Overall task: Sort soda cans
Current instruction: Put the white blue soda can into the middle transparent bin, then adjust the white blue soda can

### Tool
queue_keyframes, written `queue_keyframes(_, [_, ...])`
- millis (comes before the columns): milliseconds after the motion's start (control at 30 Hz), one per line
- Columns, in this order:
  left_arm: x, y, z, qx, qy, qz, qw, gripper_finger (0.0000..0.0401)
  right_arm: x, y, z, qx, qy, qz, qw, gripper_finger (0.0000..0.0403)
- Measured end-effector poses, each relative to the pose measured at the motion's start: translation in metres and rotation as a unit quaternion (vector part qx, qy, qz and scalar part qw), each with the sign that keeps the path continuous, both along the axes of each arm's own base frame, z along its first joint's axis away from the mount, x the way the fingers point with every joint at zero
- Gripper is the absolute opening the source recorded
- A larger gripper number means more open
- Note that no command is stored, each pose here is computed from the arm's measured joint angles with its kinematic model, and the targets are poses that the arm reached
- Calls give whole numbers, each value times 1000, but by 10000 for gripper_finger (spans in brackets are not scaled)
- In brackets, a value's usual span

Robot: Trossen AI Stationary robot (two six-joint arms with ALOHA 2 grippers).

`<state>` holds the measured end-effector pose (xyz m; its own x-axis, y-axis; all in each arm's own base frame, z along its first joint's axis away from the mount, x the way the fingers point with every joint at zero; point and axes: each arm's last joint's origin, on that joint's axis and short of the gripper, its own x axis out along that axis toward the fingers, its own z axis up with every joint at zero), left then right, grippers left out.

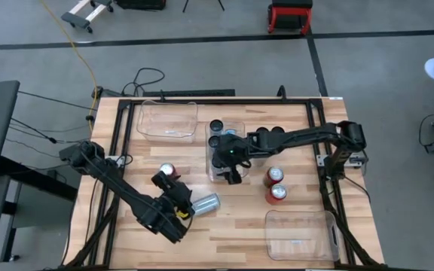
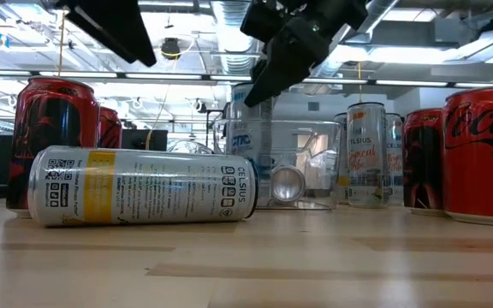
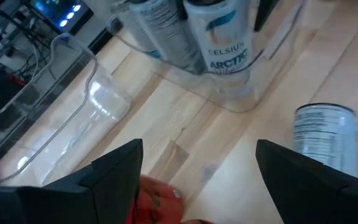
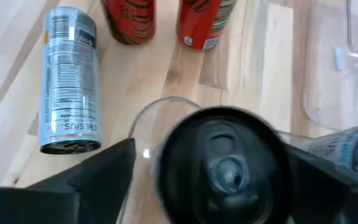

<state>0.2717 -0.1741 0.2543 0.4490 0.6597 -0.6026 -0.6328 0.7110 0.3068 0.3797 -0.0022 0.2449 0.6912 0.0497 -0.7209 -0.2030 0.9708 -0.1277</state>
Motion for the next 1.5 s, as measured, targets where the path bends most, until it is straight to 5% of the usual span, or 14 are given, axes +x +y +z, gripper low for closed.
queue_keyframes(367, [-10,5,-22,6,2,29,1000,306,-34,-4,51,-12,-40,3,999,359])
queue_keyframes(700, [-13,4,-23,18,4,24,1000,306,-76,-51,91,-34,-72,-65,995,348])
queue_keyframes(1000, [-13,4,-23,17,3,24,1000,306,-64,-123,27,29,58,-125,990,270])
queue_keyframes(1167, [-13,4,-23,16,0,27,1000,306,-47,-129,-9,43,107,-110,987,208])
queue_keyframes(1500, [-11,7,-23,19,6,28,999,306,-27,-140,-31,22,133,-103,986,97])
